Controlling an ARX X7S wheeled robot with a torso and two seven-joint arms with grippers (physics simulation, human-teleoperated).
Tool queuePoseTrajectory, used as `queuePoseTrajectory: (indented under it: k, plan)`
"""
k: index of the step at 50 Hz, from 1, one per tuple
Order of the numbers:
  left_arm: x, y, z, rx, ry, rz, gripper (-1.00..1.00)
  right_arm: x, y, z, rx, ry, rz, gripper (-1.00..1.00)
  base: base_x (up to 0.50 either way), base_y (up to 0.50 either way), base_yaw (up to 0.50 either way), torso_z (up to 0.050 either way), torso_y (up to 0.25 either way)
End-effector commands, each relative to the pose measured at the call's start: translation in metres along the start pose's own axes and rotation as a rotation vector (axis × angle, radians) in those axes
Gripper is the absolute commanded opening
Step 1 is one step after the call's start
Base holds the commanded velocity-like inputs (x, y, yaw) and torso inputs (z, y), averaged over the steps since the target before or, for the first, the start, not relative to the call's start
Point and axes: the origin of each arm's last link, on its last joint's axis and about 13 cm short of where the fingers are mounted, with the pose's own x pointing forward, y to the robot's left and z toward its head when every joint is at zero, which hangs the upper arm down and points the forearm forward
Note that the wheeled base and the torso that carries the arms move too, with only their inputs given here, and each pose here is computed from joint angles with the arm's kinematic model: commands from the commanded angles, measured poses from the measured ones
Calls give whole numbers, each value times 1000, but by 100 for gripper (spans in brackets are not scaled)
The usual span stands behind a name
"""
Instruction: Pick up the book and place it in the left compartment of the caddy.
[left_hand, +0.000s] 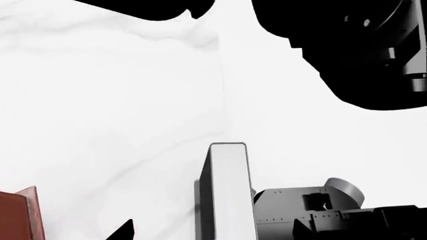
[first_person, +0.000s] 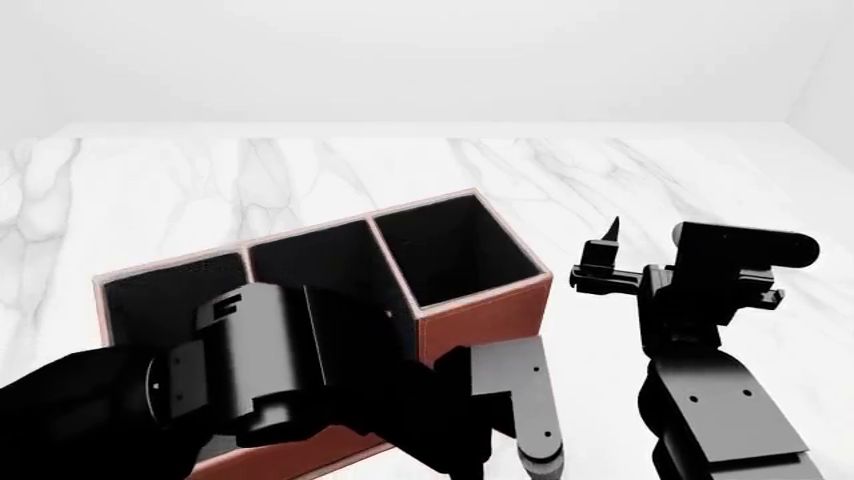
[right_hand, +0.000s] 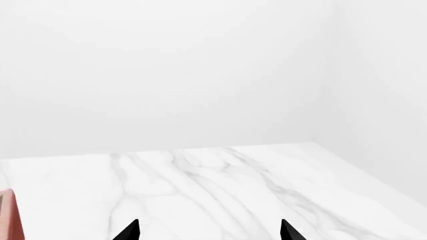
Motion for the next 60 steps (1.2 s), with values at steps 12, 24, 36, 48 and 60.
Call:
queuePoseTrajectory:
  k: [12, 24, 36, 48, 60]
  plan:
    - [18, 12, -9, -15, 2, -50, 100, 0, 0, -1, 8, 1, 4, 100, 0, 0, 0, 0, 0]
    - [30, 13, -10, -2, -4, -92, 100, 0, 2, -1, 5, 2, 10, 100, 0, 0, 0, 0, 0]
    - [44, 6, -12, 11, 9, -142, 100, 0, 0, -1, 9, 0, 4, 100, 0, 0, 0, 0, 0]
    - [52, 10, -16, -1, 3, -165, 100, 0, 0, -1, 13, 1, 2, 100, 0, 0, 0, 0, 0]
    - [67, 13, -26, -21, -6, -216, 100, 0, -2, -2, 19, 1, -1, 100, 0, 0, 0, 0, 0]
